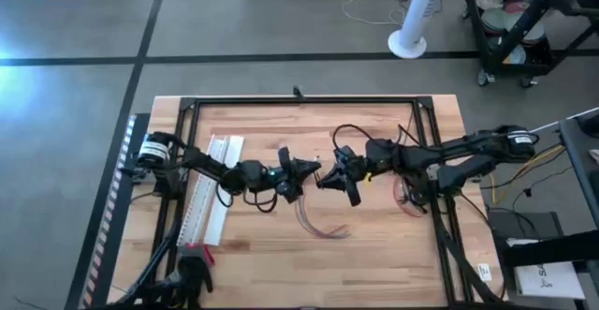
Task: Ziptie cables
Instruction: Insert the bottom black ziptie into the black ziptie lock
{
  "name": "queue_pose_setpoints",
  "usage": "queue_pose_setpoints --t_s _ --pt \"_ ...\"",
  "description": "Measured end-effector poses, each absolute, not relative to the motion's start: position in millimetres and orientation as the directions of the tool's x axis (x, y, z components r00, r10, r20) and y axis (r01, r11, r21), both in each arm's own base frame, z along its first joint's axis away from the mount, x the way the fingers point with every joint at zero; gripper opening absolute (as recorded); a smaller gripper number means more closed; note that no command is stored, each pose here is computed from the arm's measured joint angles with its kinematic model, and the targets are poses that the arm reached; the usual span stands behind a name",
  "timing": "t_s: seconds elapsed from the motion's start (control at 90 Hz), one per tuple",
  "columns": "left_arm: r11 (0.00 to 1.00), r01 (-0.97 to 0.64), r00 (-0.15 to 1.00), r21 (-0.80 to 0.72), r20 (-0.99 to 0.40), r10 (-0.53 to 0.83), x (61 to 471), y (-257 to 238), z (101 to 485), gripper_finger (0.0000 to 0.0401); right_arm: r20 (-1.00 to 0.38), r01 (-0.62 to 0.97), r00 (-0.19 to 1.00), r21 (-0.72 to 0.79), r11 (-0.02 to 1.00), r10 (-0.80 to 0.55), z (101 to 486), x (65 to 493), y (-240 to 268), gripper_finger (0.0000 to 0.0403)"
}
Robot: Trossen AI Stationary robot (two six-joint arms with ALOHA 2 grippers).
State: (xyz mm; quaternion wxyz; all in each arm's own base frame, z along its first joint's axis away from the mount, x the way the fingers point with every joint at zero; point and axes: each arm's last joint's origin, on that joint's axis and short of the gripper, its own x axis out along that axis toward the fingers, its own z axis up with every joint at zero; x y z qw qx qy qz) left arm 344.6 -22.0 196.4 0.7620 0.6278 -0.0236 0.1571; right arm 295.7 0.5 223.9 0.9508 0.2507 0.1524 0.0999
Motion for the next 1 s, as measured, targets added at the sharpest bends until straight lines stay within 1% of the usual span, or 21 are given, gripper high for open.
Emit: queue_pose_setpoints --t_s 0.167,0.567,0.744,0.922,1.0 --pt "0.158 -0.264 0.952 0.951 0.231 0.203 345 -25 196 0.0 -0.239 -0.093 0.94 0.507 0.857 0.244 224 296 -7 0.0" --pt "0.163 -0.261 0.953 0.951 0.227 0.2 349 -26 200 0.0 -0.256 -0.079 0.936 0.513 0.855 0.24 218 298 -15 0.0" --pt "0.194 -0.228 0.96 0.954 0.187 0.209 354 -26 201 0.0 -0.267 -0.065 0.935 0.517 0.853 0.233 214 299 -20 0.0" --pt "0.198 -0.233 0.955 0.952 0.186 0.23 353 -25 201 0.0 -0.269 -0.059 0.937 0.506 0.86 0.223 214 299 -22 0.0" --pt "0.226 -0.244 0.95 0.943 0.186 0.249 353 -25 201 0.0 -0.269 -0.059 0.938 0.496 0.866 0.218 214 299 -22 0.0"
